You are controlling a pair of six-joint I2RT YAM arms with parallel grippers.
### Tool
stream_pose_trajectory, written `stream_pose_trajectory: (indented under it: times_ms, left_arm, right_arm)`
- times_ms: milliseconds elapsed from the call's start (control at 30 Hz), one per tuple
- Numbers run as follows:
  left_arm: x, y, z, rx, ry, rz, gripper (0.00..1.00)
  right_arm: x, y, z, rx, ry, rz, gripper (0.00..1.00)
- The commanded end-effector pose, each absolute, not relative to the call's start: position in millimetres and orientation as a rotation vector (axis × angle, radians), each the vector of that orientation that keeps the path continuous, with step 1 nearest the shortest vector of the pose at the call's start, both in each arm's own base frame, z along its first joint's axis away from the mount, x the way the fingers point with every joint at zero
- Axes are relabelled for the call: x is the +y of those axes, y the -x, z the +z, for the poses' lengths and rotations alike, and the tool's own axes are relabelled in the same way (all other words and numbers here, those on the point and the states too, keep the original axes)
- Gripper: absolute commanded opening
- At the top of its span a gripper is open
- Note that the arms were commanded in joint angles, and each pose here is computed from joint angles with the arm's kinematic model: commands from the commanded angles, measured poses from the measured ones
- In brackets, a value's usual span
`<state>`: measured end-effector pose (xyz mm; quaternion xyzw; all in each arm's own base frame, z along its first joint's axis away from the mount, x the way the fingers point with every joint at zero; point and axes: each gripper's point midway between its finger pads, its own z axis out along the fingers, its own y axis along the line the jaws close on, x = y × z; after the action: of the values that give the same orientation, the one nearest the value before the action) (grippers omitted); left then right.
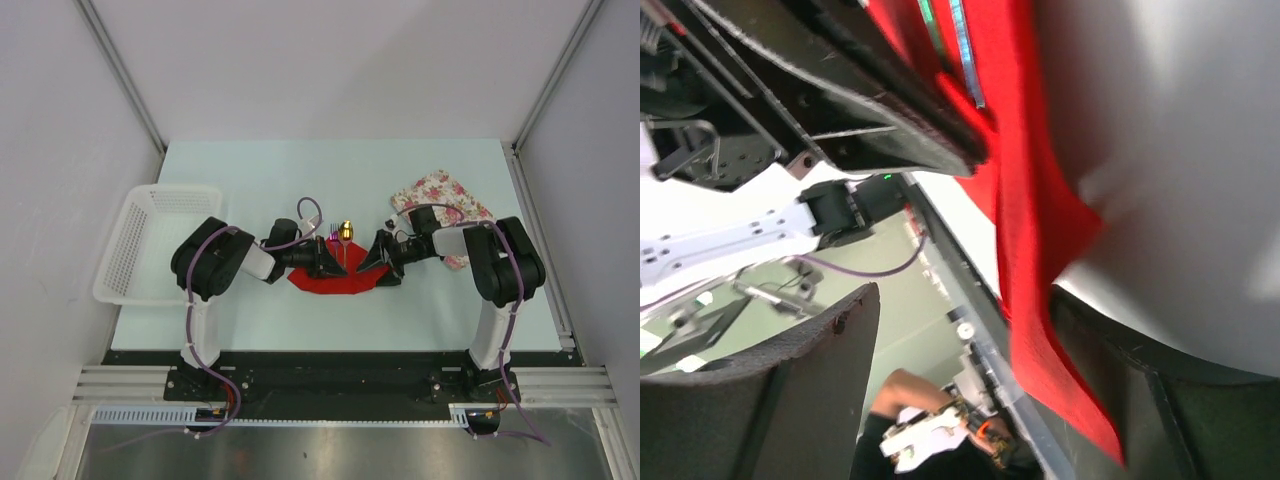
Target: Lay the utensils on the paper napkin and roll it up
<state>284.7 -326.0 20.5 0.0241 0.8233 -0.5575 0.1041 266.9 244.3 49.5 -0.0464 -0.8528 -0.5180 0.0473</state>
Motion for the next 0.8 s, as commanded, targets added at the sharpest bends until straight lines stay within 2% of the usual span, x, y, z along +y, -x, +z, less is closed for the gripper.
stream_pose_trajectory:
  times_ms: [0,333,767]
  left_arm:
    - [-329.4,-286.8,21.5,2.398,-0.113,-1.64,0.11]
    - [-329.8,-287.3,21.0,2.394,-0.112,-1.642,0.11]
    - [-329.9,-286.7,23.4,2.382,-0.113,-1.652,0.11]
  right_arm:
    - [260.8,-259.9,66.9,-2.468,0.098,-1.699,0.72]
    - [259.1,-278.8,102.6,-2.468,0.115,-1.878,0.72]
    - [247.8,-291.1,88.8,-2.573,0.23,-1.836,0.68]
